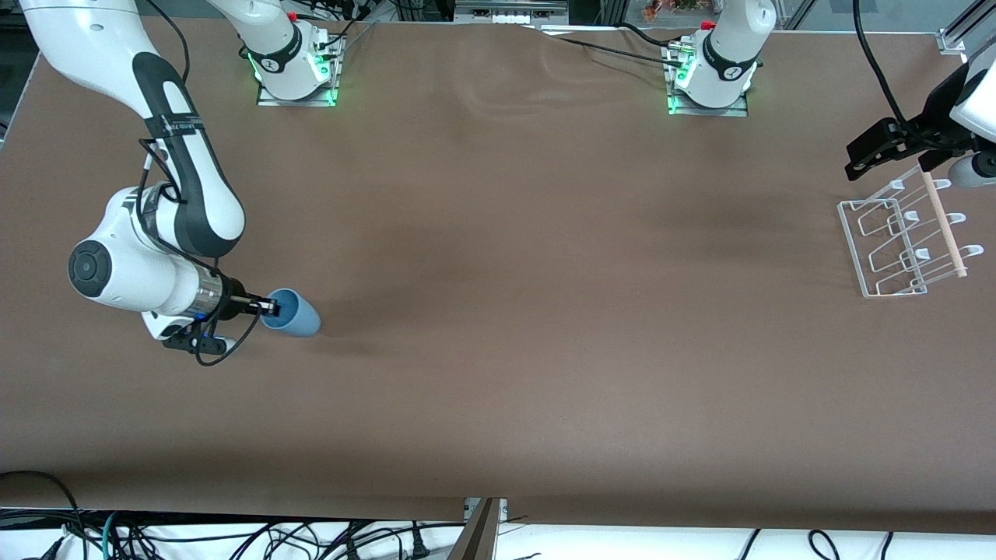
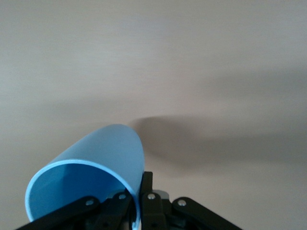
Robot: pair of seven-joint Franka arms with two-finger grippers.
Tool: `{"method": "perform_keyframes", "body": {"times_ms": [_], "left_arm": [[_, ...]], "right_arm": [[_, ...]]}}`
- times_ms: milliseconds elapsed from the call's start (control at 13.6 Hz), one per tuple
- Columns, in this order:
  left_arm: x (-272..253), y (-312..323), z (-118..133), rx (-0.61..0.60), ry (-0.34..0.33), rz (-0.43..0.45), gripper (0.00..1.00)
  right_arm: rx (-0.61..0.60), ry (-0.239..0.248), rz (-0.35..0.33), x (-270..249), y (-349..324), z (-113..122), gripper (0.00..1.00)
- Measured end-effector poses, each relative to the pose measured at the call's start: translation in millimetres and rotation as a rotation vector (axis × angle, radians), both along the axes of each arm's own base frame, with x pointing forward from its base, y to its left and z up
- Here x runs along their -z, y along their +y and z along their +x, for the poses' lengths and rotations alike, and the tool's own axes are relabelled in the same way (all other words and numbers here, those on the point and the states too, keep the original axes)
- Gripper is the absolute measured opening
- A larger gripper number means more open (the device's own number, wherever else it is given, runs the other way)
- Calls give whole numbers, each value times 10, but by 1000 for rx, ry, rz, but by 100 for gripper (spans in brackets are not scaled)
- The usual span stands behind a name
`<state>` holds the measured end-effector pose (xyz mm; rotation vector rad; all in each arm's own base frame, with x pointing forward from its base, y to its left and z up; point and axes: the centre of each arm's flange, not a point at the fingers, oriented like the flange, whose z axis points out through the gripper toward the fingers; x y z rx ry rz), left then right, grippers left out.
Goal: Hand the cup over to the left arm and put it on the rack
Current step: 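Lift the cup with the right gripper and carry it toward table center, then hold the cup with the right gripper while the left gripper approaches it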
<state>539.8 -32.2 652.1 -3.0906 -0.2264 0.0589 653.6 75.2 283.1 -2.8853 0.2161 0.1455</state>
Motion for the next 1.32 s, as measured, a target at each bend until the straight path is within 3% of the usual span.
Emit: {"method": "perform_keyframes", "body": {"times_ms": [368,735,956,1324], "left_arm": [[1,0,0,0,0,0,100],[6,-3,7,1,-1,0,100],[-11,-12,51,2,-29,-2,100],[-171,-416,39,77,-74,-8,100]], "right_arm": [[-30,-39,181,-393,1079,17,5],[84,14,333,-561,1631,-60,5],[143,48,479,-716,1921,-91,5],[212,117,539,-897,2307,-182,5]]}}
